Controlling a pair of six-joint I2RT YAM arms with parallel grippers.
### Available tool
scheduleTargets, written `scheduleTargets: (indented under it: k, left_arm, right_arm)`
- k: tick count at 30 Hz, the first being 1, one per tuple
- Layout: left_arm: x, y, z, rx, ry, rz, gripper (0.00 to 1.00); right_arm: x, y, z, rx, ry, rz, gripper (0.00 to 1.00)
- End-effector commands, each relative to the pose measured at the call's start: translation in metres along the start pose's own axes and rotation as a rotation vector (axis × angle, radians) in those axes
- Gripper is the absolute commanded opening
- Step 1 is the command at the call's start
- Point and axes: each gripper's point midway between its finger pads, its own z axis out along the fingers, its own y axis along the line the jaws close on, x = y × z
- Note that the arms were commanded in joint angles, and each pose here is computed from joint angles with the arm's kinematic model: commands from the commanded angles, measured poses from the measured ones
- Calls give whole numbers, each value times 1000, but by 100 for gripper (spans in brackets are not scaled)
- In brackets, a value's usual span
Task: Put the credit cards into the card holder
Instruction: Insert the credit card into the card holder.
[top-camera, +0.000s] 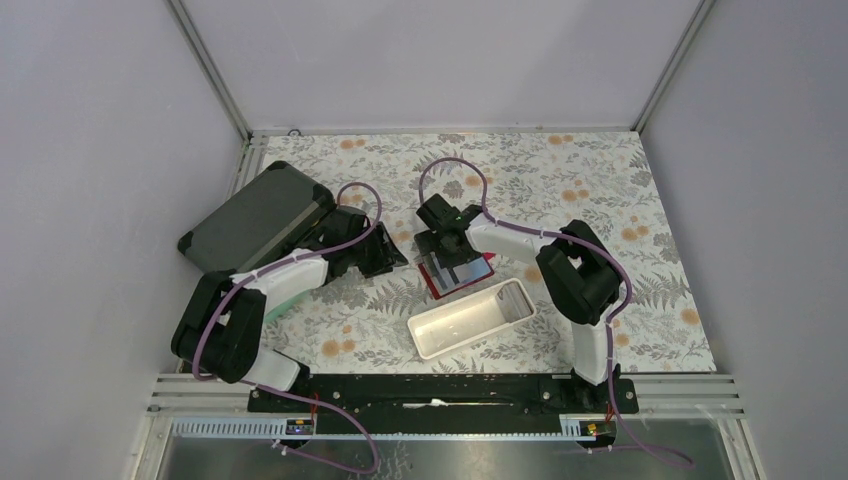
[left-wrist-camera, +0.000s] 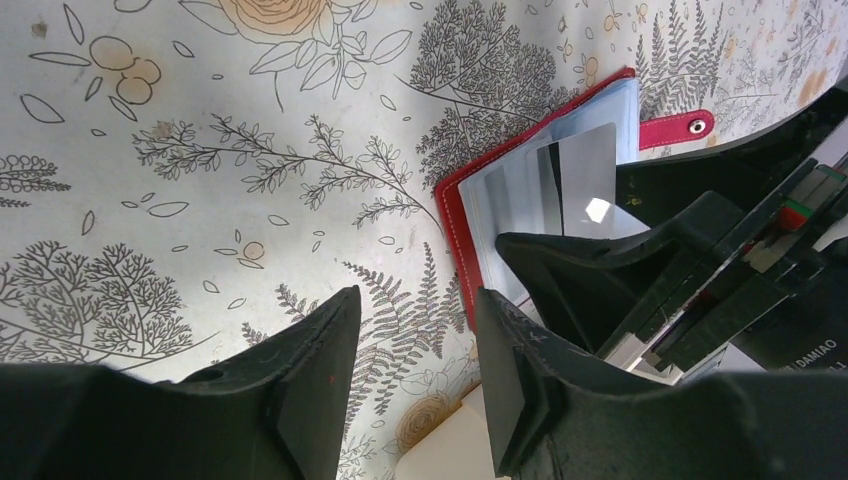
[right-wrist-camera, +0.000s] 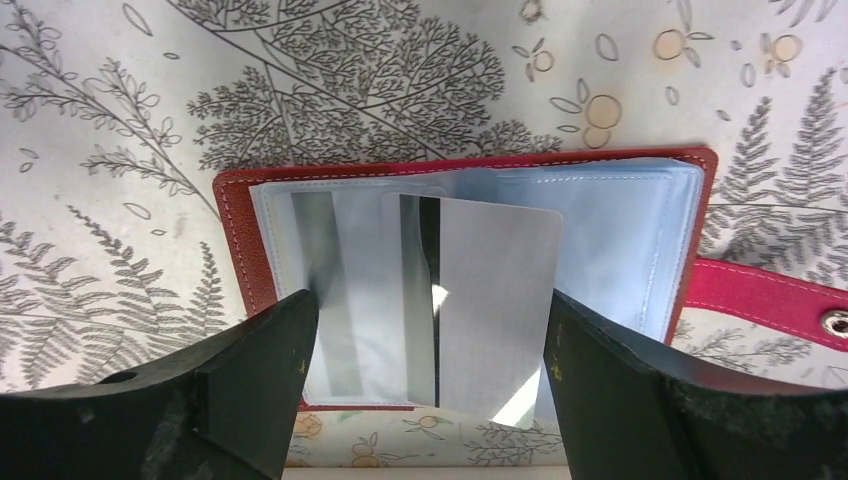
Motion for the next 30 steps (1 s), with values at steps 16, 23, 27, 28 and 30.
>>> scheduleTargets:
  k: [16, 23, 27, 28, 30]
  left_arm:
    - [-4, -45, 8, 101, -69, 21, 47]
    - [-4, -49, 17, 114, -66, 1, 46]
    - [-3, -49, 21, 115, -60, -4, 45]
    - [-2, -49, 21, 117, -59, -5, 45]
    - [-2, -50, 23, 121, -59, -10, 45]
  right_arm:
    - [-4, -11, -7, -59, -16, 18, 80]
    - [-11, -11, -17, -96, -36, 25, 85]
    - [-16, -13, -23, -154, -33, 55, 82]
    - [-17, -15, -23, -165, -32, 63, 80]
    - [-18, -17, -23, -185, -27, 69, 76]
